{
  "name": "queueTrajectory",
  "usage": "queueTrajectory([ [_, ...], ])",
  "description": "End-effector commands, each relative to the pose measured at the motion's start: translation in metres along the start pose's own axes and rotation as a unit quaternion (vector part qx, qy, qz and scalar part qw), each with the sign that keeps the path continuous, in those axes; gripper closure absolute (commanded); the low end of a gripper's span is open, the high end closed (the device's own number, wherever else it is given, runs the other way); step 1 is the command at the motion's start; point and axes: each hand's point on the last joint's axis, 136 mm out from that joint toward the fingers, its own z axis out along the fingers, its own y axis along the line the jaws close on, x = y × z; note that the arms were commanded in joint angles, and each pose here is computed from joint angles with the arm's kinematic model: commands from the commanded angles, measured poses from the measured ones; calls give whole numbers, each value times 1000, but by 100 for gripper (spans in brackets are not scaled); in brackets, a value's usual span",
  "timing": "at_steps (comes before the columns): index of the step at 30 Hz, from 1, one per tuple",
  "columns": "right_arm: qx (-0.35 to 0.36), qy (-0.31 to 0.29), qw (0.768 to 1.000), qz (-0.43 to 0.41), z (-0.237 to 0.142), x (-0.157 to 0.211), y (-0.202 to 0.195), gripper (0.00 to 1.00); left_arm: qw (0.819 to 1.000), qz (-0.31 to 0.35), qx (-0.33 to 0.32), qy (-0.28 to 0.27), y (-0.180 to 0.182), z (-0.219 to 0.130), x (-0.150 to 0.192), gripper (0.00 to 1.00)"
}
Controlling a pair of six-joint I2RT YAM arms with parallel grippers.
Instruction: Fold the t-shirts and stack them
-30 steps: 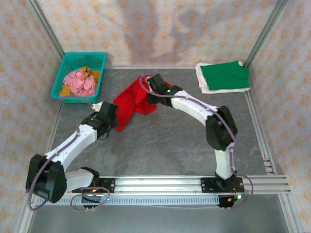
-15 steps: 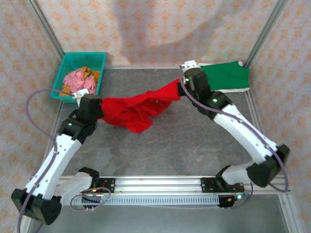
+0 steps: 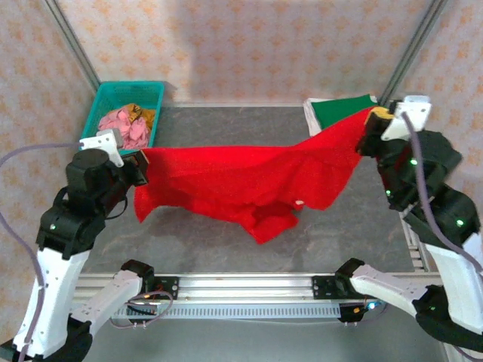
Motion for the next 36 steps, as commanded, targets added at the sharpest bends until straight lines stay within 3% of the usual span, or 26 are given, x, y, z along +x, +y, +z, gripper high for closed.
queueTrajectory([
  [1,24,7,999,-25,-1,-9,-8,100,997,-18,74,-6,-27,-24,-12,100],
  [4,32,-8,999,-42,11,-33,0,100,998,-21,54,-32,-26,-24,-30,100],
  [7,45,-1,998,-52,45,-44,17,100,999,-18,9,-30,-21,4,-44,100],
  [12,20,52,998,-39,153,-19,54,100,998,-37,-24,49,-13,106,-37,100],
  [17,19,102,994,-44,278,40,80,100,985,-83,-83,123,49,202,-7,100],
  [18,16,105,994,-40,303,54,86,100,982,-90,-93,134,64,221,-3,88],
  [19,10,105,994,-34,324,66,93,92,980,-86,-114,138,78,235,0,66],
  [20,1,104,994,-26,346,79,100,71,975,-78,-150,143,97,246,1,45],
  [22,-10,99,995,-7,373,96,110,53,966,-58,-203,146,117,253,-5,30],
  [23,-14,98,995,1,380,102,113,38,965,-55,-214,141,120,252,-9,27],
  [24,-22,102,995,7,382,106,117,26,966,-58,-216,130,119,248,-12,27],
  [29,-41,185,982,16,348,128,119,5,973,-45,-212,74,101,200,-6,28],
  [33,-55,250,967,6,290,166,126,5,979,-17,-169,117,76,185,56,30],
  [36,-98,287,951,60,242,230,137,12,972,-13,-149,180,82,192,120,34],
])
